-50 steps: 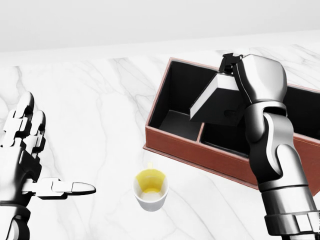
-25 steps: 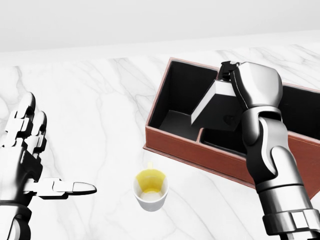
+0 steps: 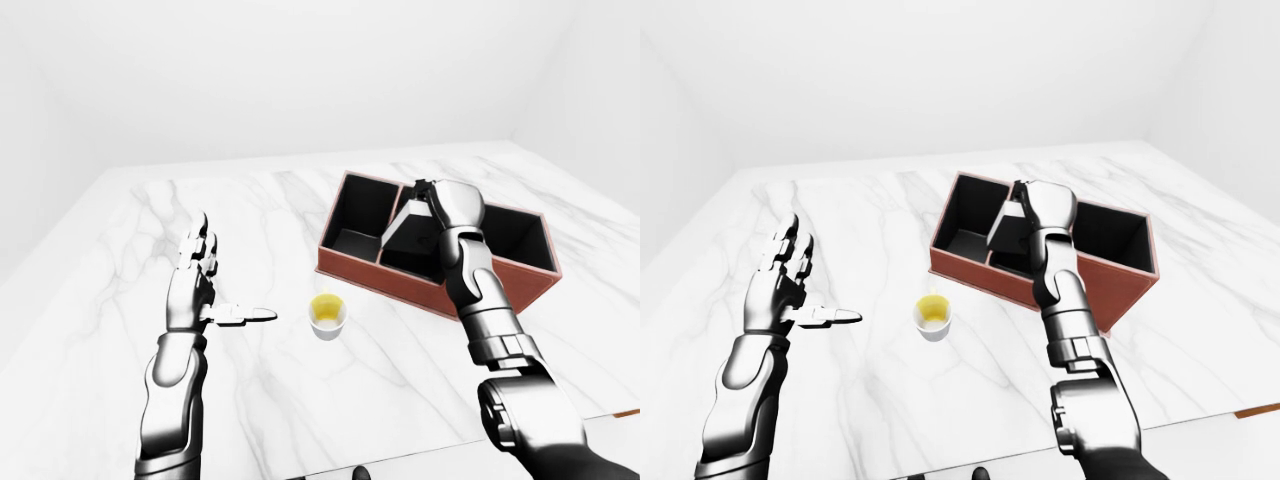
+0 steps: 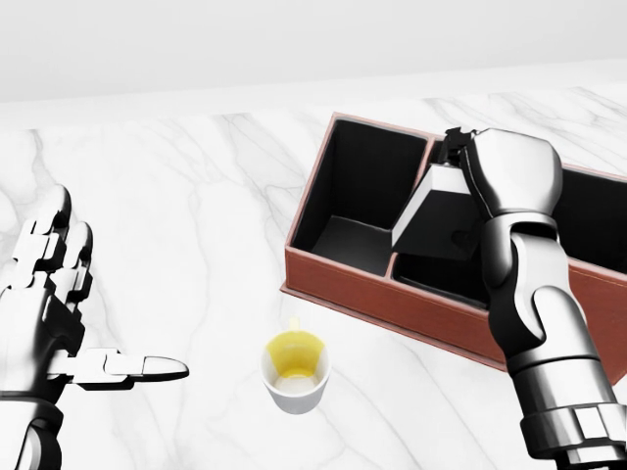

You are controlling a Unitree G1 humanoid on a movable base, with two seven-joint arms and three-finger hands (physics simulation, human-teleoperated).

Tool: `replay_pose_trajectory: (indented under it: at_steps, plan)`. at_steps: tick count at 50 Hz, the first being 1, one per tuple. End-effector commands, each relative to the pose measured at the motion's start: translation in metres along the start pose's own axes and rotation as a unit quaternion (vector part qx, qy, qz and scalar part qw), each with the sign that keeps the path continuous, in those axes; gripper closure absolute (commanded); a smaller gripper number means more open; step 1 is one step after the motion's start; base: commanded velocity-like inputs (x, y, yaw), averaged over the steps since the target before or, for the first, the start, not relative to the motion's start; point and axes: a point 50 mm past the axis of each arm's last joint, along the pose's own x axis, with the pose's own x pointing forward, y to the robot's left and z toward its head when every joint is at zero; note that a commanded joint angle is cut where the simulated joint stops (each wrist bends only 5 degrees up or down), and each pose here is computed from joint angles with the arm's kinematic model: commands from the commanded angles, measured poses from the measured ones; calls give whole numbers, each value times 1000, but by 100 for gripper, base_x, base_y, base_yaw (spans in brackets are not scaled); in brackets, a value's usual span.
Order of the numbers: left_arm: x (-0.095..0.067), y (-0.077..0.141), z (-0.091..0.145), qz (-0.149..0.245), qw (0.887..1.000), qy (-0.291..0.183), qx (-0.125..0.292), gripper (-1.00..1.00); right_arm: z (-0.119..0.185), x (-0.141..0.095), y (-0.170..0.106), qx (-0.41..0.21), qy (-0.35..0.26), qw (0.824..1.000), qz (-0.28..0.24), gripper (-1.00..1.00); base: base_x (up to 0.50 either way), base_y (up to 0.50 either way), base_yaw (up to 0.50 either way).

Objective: Pick up the book and place it in the caddy.

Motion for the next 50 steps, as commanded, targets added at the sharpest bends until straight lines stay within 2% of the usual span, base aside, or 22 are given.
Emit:
replay_pose_trajectory:
  at_steps: [1, 33, 50]
  plan:
    - [-1, 1, 0, 1, 1000, -1, 0, -100, -4, 6, -4, -30, 5, 999, -26, 100, 0, 0, 0]
    - [-1, 1, 3, 2, 1000, -7, 1, -100, -10, 14, 9, -73, 15, 997, -33, 100, 0, 0, 0]
    - [1, 3, -3, 5, 1000, 5, -2, -100, -15, 16, 19, -75, 33, 996, -24, 100, 0, 0, 0]
